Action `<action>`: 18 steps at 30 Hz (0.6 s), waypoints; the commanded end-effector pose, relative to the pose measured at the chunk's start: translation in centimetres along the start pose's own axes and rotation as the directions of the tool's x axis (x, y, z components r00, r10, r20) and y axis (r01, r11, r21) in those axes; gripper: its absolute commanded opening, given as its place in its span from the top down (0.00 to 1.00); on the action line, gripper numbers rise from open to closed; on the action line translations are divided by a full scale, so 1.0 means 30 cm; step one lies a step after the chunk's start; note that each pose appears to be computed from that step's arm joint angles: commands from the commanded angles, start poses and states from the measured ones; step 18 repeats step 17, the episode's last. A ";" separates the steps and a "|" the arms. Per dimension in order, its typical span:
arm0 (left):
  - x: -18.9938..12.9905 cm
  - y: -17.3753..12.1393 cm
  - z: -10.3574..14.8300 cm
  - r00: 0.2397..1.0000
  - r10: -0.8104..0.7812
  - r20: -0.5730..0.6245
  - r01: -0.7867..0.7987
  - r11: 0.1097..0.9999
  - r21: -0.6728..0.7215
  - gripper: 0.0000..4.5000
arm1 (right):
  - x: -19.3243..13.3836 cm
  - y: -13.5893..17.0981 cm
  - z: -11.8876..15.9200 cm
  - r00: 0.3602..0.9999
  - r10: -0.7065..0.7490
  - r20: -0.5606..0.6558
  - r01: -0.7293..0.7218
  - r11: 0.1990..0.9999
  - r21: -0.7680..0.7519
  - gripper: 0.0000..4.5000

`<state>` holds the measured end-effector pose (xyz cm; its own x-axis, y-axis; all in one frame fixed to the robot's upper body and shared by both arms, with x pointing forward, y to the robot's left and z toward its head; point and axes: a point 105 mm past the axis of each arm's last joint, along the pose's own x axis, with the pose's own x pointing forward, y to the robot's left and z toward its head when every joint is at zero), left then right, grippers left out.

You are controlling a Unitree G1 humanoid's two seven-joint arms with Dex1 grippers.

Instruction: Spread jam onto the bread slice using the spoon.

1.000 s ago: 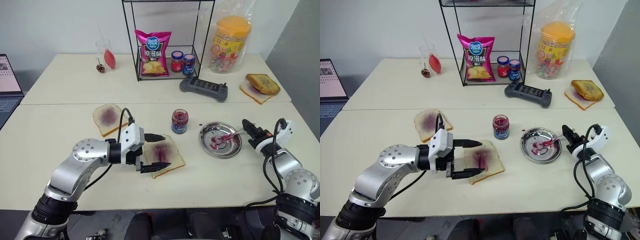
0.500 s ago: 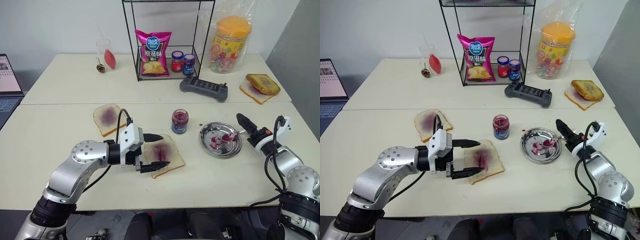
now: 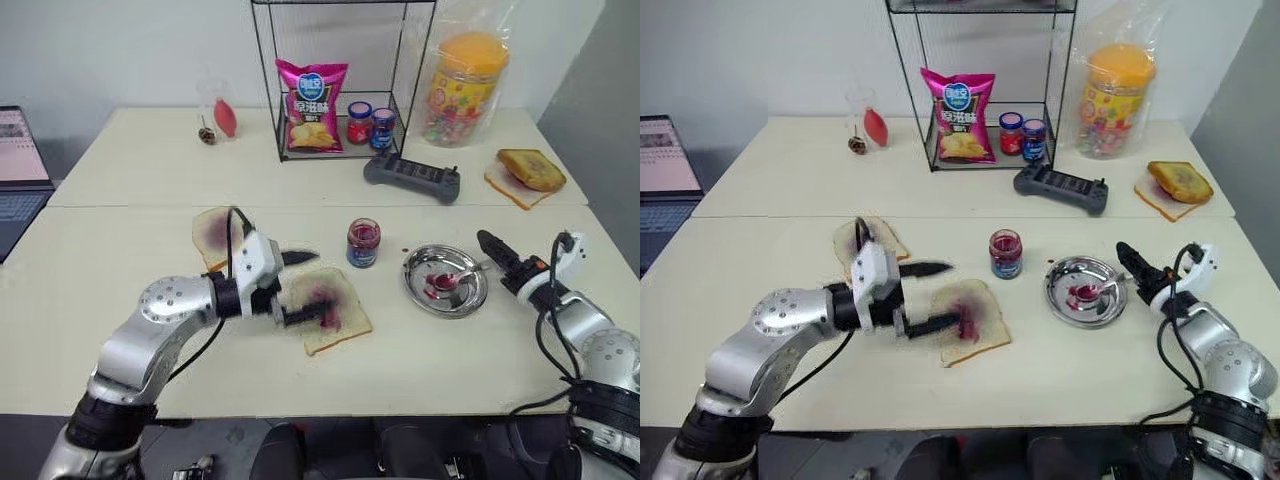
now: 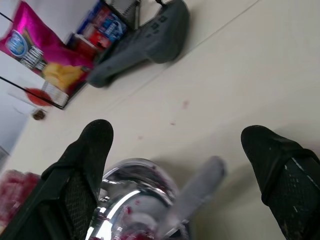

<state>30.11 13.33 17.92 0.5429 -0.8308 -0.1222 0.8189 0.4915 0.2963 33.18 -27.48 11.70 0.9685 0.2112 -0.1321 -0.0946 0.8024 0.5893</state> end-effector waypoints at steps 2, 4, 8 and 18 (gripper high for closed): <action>-0.142 0.242 0.058 0.959 0.282 0.006 -0.281 0.953 0.110 0.00 | -0.096 0.000 0.178 0.999 0.023 0.024 -0.016 0.971 -0.240 0.00; -0.174 0.271 0.064 0.953 0.304 0.005 -0.303 0.950 0.079 0.00 | -0.102 0.025 0.213 0.998 0.061 0.002 -0.058 0.959 -0.278 0.00; -0.259 0.266 0.017 0.967 0.211 -0.142 -0.220 0.974 -0.047 0.00 | -0.173 0.125 0.160 0.912 0.194 -0.361 -0.368 0.773 -0.516 0.00; -0.382 0.268 -0.025 0.947 0.186 -0.261 -0.243 0.949 -0.203 0.00 | -0.253 0.163 0.144 0.793 0.235 -0.562 -0.539 0.701 -0.466 0.00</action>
